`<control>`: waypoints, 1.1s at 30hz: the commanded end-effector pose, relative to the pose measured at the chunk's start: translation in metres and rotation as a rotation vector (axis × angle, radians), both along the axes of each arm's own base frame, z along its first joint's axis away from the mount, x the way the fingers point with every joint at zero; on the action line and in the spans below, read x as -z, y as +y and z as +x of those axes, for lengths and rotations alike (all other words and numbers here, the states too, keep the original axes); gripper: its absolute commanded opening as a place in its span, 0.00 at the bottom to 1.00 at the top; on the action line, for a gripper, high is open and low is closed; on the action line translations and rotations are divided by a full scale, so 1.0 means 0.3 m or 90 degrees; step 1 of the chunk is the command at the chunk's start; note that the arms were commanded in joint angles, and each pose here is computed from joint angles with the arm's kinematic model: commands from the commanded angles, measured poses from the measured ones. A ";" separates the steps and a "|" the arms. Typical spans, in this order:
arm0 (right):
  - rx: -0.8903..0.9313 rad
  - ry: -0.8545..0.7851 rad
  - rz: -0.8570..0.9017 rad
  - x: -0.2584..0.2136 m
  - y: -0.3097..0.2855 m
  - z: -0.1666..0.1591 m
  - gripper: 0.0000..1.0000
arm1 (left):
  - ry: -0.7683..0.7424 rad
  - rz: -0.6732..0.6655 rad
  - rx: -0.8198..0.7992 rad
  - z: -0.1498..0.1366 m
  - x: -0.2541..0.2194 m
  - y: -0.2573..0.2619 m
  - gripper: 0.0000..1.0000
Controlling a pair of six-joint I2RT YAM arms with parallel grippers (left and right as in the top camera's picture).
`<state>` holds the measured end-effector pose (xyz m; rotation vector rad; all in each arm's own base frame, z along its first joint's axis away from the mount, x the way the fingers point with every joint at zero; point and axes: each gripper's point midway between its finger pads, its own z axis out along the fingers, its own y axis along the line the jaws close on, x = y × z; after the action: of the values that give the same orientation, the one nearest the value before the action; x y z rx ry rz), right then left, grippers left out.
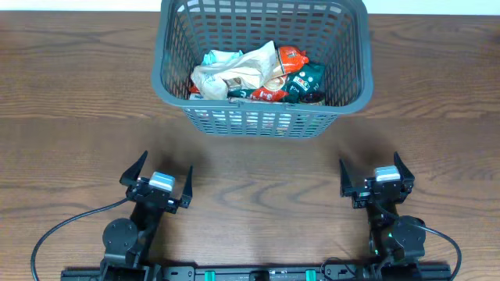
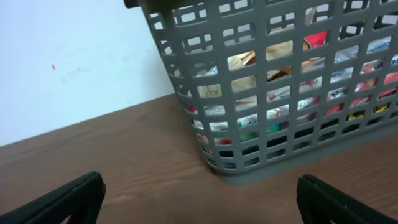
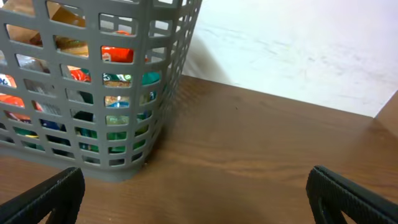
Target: Pack container
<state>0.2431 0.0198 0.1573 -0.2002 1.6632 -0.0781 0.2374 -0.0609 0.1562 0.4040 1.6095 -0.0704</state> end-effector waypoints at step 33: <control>0.002 -0.002 -0.008 0.003 -0.004 0.000 0.99 | 0.061 -0.093 -0.012 -0.003 0.053 0.002 0.99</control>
<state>0.2431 0.0199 0.1573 -0.2008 1.6632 -0.0781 0.2375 -0.0592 0.1560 0.2774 1.6430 -0.1757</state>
